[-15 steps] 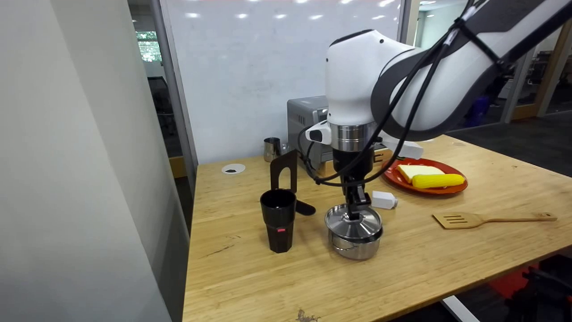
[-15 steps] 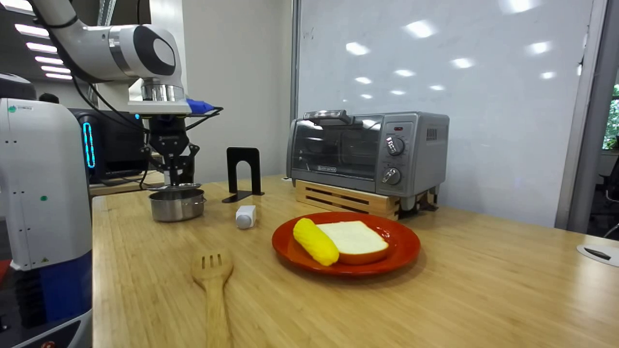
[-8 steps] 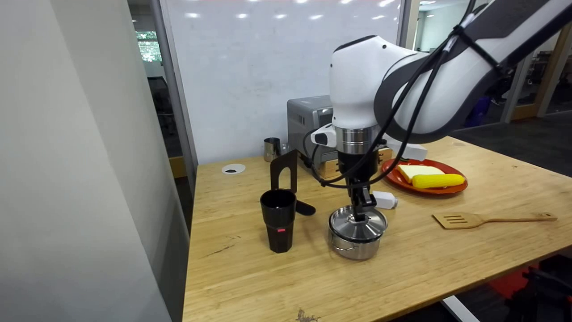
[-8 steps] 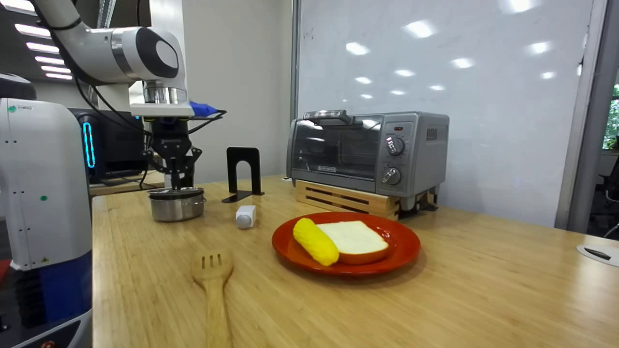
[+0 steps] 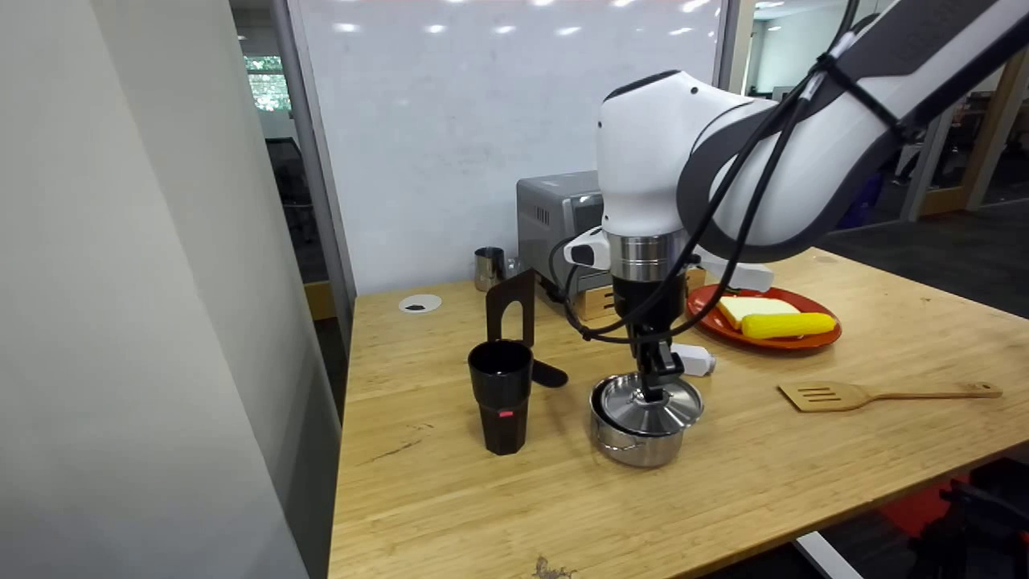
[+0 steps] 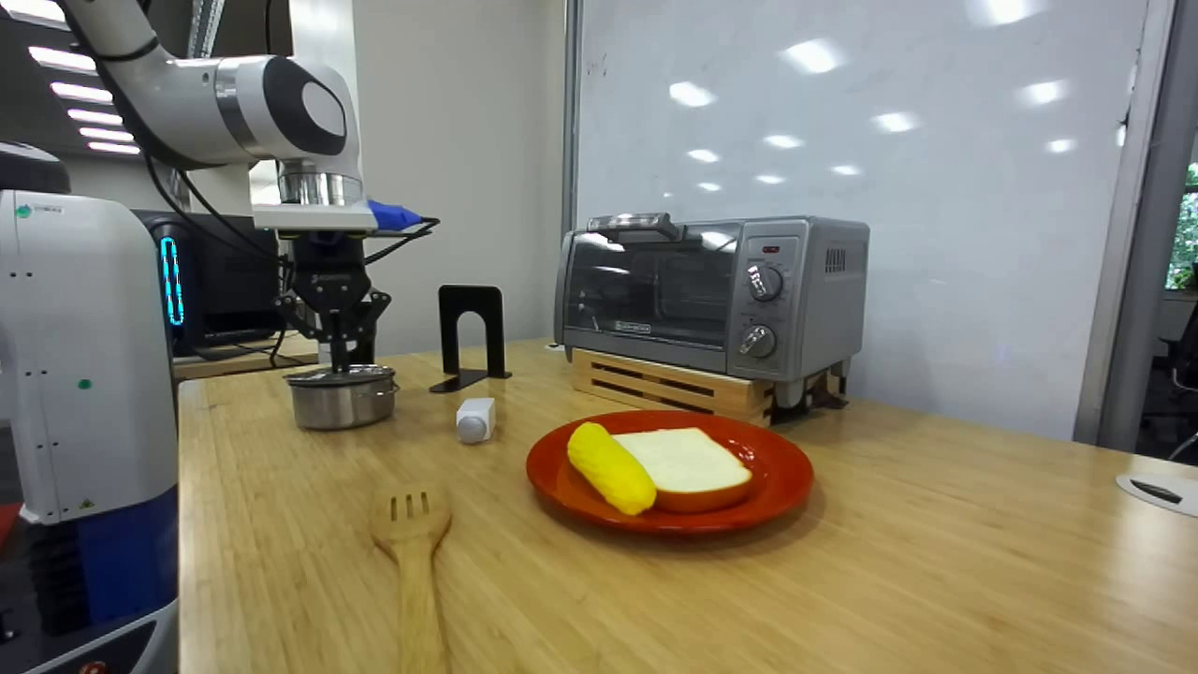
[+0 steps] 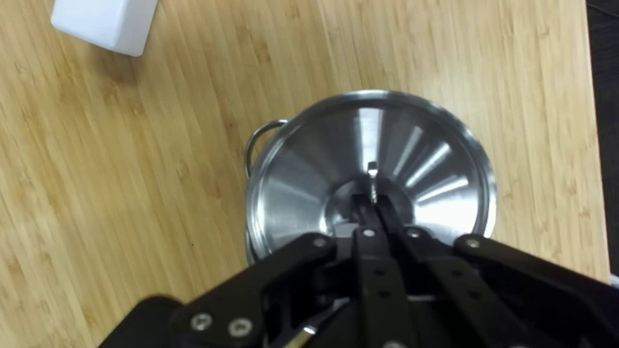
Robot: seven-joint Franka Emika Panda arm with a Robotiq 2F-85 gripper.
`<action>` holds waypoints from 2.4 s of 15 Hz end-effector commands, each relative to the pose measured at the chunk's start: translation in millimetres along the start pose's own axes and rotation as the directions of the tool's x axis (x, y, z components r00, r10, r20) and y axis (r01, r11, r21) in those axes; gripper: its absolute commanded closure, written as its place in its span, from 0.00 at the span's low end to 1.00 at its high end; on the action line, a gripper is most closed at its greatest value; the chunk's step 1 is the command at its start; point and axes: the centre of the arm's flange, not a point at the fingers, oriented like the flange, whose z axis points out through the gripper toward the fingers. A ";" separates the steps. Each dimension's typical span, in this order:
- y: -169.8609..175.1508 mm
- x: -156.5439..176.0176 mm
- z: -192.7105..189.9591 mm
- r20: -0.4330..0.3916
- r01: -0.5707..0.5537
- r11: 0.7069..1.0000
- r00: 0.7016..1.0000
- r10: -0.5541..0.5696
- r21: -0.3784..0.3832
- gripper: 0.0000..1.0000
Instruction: Pick the lid and cover the pot
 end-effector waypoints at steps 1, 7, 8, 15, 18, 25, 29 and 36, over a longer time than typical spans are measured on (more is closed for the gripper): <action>-1.1 -9.0 -2.1 -0.009 0.032 0.999 0.999 -0.032 -0.009 0.99; -2.6 -7.0 -1.8 -0.010 0.055 0.998 0.998 -0.055 -0.015 0.99; -3.2 -6.2 -1.9 -0.010 0.058 0.998 0.998 -0.058 -0.017 0.99; -7.1 -2.1 -1.5 -0.014 0.092 0.995 0.996 -0.092 -0.039 0.99; -7.0 -1.8 -0.8 -0.014 0.109 0.993 0.994 -0.110 -0.055 0.99; -8.2 1.0 0.9 -0.030 0.143 0.988 0.989 -0.145 -0.056 0.99; -11.3 3.9 0.9 -0.044 0.165 0.984 0.985 -0.168 -0.065 0.99; -13.2 5.1 1.4 -0.055 0.181 0.981 0.981 -0.185 -0.070 0.99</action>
